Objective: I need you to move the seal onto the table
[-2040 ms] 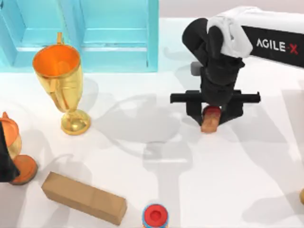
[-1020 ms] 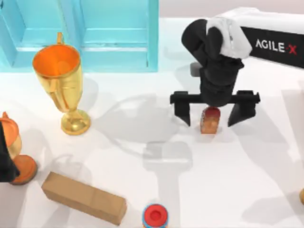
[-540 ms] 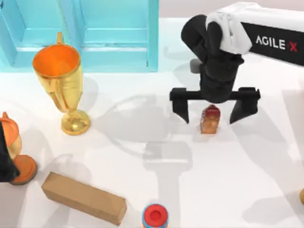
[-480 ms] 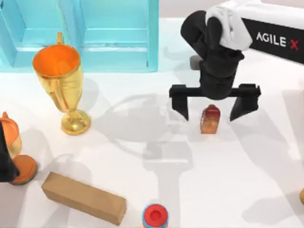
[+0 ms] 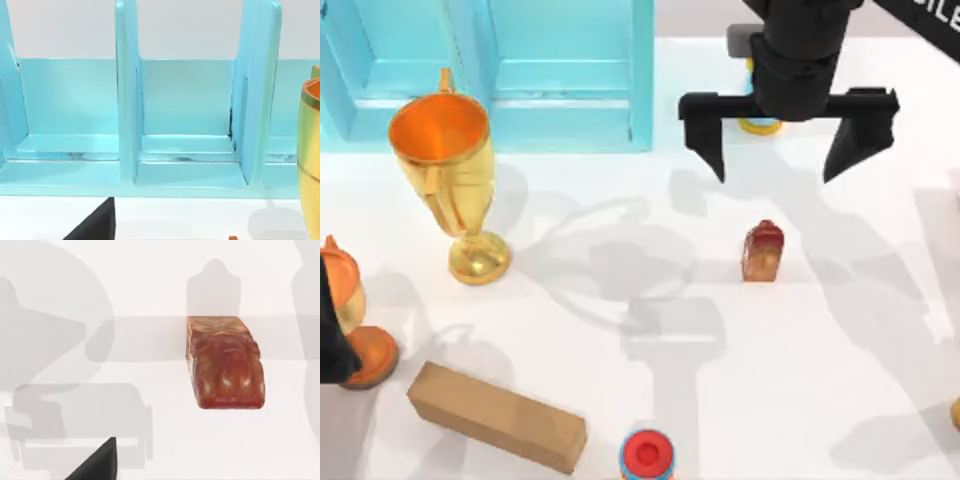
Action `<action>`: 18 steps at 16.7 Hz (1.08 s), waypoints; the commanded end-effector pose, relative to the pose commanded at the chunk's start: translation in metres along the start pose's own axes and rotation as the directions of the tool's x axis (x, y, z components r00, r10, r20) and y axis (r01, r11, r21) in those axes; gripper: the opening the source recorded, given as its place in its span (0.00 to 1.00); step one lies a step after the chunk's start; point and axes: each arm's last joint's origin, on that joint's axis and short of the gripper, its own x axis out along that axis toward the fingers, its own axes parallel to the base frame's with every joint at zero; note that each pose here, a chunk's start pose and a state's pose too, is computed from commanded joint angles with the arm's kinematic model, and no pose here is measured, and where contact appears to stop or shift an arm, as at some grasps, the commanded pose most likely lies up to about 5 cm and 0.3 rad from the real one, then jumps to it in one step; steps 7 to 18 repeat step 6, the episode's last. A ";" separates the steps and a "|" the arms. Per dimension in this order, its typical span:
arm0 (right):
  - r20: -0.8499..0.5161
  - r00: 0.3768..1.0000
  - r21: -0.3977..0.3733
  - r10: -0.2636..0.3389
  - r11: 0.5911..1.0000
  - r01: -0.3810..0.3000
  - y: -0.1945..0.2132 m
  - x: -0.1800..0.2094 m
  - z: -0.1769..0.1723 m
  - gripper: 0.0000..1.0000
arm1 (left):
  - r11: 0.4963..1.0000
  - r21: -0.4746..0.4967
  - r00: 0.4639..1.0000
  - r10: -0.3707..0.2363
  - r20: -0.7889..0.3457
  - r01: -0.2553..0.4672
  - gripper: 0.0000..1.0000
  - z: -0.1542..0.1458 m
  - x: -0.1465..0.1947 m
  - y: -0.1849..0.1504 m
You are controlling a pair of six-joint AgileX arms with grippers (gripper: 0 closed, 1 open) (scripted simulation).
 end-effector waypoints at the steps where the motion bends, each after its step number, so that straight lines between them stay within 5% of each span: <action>1: -0.001 1.000 0.001 0.003 1.000 -0.003 -0.002 -0.011 -0.002 1.00 | 1.000 0.000 1.000 0.000 0.000 0.000 1.00 0.000 0.000 0.000; 18: -0.011 1.000 0.004 0.014 1.000 -0.014 -0.006 -0.032 -0.006 1.00 | 1.000 0.000 1.000 0.000 0.000 0.000 1.00 0.000 0.000 0.000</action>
